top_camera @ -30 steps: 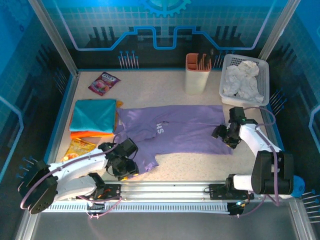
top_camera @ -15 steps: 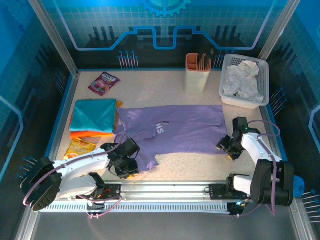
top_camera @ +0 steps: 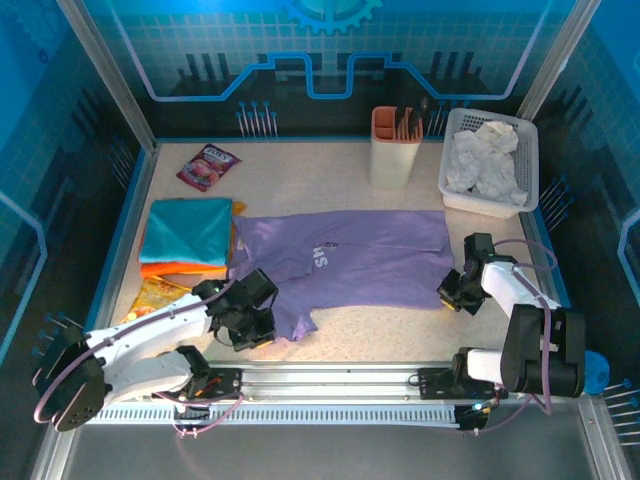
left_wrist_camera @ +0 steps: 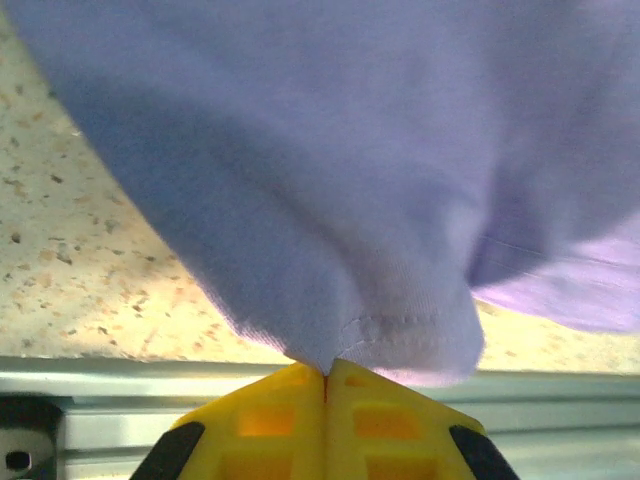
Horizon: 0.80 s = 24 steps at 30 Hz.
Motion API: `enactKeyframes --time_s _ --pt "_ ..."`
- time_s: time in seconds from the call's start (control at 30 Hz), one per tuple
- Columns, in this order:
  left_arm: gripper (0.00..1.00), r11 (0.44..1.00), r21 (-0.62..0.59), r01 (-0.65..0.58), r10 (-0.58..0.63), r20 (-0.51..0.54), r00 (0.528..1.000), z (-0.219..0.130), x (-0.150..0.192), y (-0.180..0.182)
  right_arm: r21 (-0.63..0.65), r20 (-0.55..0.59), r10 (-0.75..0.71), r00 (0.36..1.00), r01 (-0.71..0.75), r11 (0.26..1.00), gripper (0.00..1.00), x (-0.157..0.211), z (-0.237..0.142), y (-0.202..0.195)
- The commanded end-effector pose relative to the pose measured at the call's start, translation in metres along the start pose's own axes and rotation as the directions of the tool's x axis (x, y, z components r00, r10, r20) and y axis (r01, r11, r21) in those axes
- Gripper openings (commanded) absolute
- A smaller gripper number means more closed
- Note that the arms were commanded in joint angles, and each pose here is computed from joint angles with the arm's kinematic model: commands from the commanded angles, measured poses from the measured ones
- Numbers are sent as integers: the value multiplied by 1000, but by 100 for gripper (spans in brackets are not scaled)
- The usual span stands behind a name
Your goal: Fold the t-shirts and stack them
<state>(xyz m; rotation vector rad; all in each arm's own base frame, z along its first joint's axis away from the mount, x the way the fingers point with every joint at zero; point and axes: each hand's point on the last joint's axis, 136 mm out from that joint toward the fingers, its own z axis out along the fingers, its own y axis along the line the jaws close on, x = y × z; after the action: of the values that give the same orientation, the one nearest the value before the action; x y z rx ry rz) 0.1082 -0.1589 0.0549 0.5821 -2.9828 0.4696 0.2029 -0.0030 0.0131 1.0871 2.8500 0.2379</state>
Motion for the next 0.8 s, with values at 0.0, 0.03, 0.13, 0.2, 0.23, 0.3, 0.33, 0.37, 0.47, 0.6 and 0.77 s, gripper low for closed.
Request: enactKeyframes --time_s 0.0,0.03,0.13,0.2,0.23,0.3,0.33,0.37,0.47,0.6,0.77 --pt "0 999 -14 -48 48 39 998 -28 -7 -5 -8 17 -4 1000 4 1000 2 -9 -5 3" --pt "0 998 -11 -55 55 49 997 -35 -11 -8 -19 21 -11 1000 11 1000 1 -11 -9 6" --pt "0 998 18 -67 65 77 995 -56 -25 -15 -74 19 -35 999 37 997 1 -17 -18 21" --pt "0 996 39 -78 74 100 992 -69 -36 -19 -86 11 -42 999 43 995 1 -21 -23 27" --pt "0 996 47 -79 73 114 991 -75 -43 -21 -94 13 -51 999 52 994 1 -24 -26 31" --pt "0 994 63 -92 82 143 986 -87 -56 -25 -91 13 -60 998 61 994 0 -30 -28 34" --pt "0 992 73 -99 86 159 984 -93 -63 -29 -93 12 -61 998 61 994 0 -34 -29 36" --pt "0 991 79 -108 93 175 980 -98 -69 -33 -98 7 -59 998 60 993 0 -36 -30 38" --pt "0 987 107 -123 96 229 969 -114 -90 -45 -134 -5 -54 999 53 990 0 -44 -33 48" --pt "0 985 110 -130 94 280 955 -127 -118 -54 -168 -18 -48 999 45 985 1 -58 -38 62" --pt "0 980 171 -106 47 317 947 -137 -150 -63 -203 -36 -29 999 21 979 2 -69 -36 72"
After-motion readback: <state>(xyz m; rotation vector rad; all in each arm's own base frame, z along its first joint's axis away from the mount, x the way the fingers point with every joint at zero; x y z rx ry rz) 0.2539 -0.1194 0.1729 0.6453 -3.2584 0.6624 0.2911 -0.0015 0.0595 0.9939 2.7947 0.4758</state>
